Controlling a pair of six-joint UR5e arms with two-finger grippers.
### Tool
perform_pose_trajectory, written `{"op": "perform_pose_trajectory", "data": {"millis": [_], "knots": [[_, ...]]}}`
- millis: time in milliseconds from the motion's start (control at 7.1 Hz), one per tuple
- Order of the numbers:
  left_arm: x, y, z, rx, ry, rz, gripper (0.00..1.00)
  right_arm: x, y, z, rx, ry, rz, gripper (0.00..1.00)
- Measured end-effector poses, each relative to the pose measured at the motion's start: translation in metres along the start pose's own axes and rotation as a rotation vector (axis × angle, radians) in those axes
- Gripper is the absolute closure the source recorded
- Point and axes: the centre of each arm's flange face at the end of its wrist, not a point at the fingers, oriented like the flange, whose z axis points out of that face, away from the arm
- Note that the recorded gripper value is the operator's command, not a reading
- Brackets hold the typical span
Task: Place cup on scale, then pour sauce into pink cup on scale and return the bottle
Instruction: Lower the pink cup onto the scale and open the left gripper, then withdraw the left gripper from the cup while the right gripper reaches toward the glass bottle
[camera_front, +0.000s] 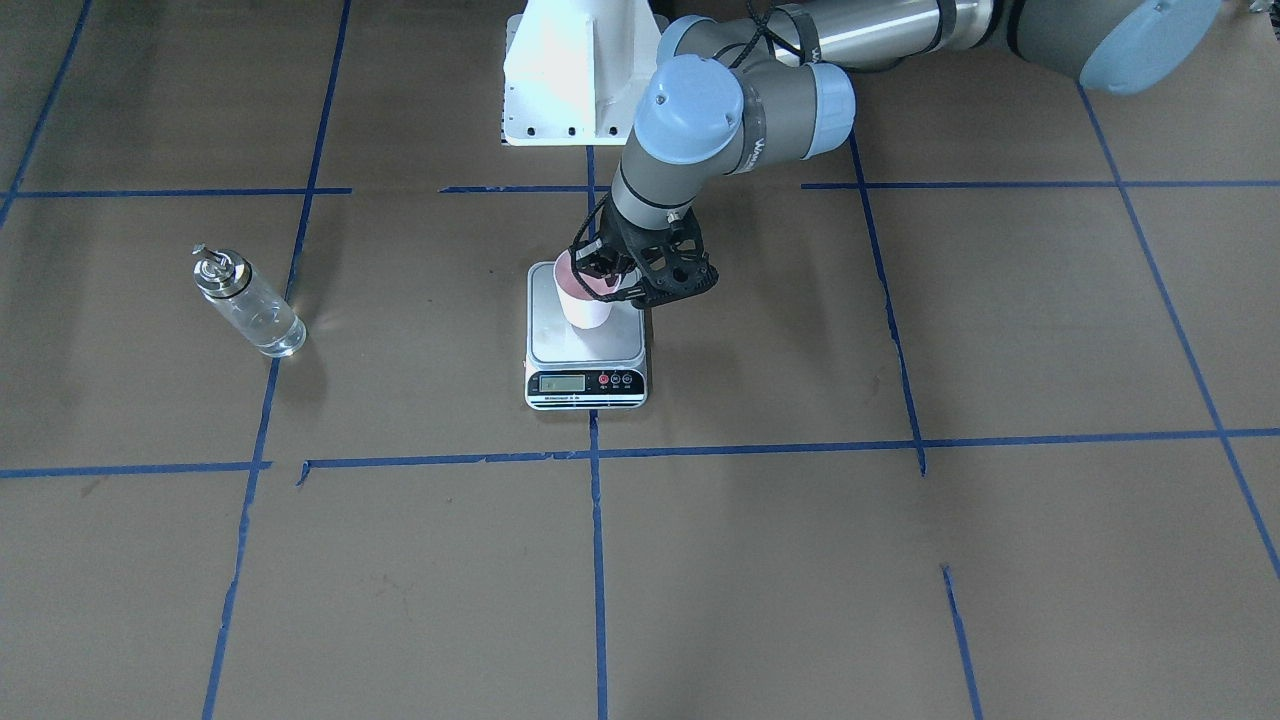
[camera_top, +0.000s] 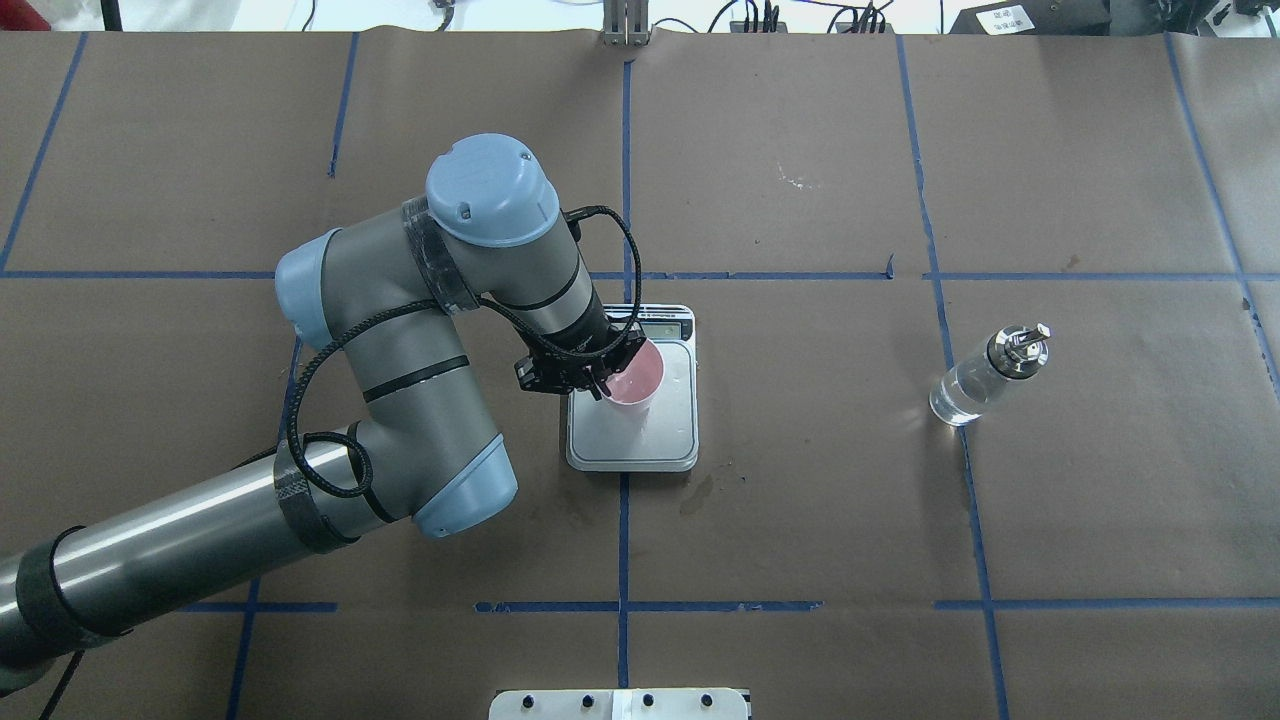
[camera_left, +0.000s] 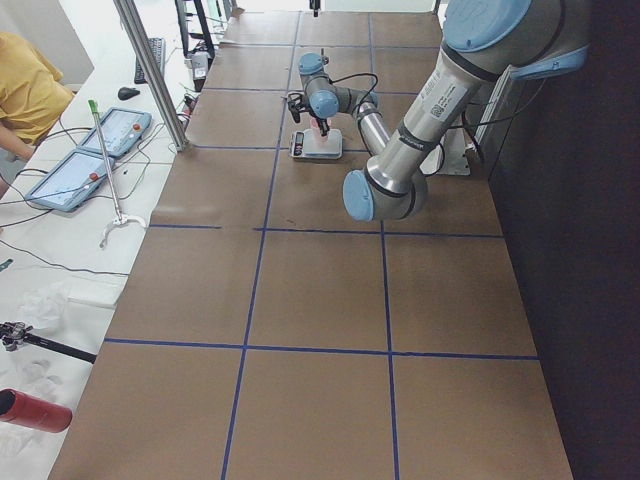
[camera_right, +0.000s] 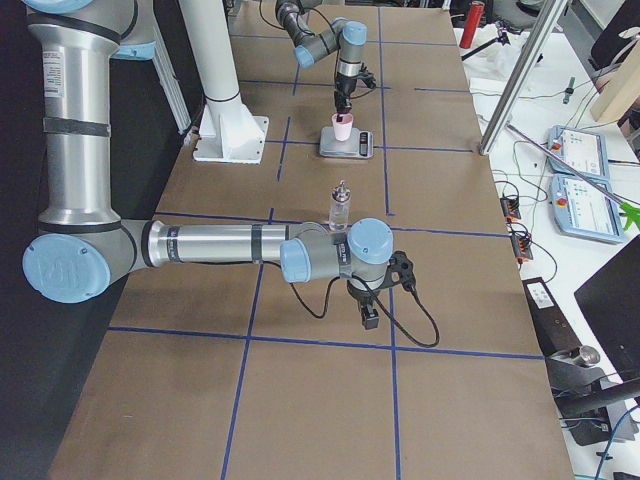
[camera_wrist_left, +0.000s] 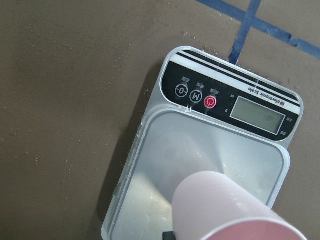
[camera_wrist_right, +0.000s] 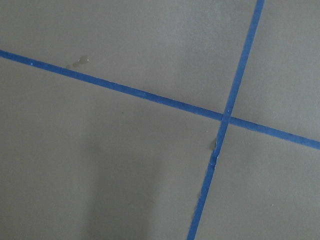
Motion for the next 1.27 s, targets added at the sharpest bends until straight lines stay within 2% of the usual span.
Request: {"op": "perform_pose_trajectory", "data": {"millis": [141,422,704,986,1267], "knots": [[0.000,0.000,0.000,0.000,0.000,0.000,0.54,0.000,0.000,0.000,0.000,0.000,0.001,0.00],[0.000,0.001,-0.002,0.001,0.009,0.006,0.42,0.000,0.000,0.000,0.001,0.000,0.002,0.00],[-0.002,0.006,-0.020,0.009,0.043,0.021,0.42,-0.002,-0.001,-0.002,0.005,-0.002,-0.002,0.00],[-0.042,0.000,-0.089,0.070,0.129,0.030,0.42,-0.016,-0.006,-0.013,0.027,-0.008,-0.008,0.00],[-0.100,-0.005,-0.153,0.137,0.183,0.021,0.42,-0.056,-0.016,-0.030,0.060,-0.038,0.040,0.00]]}}
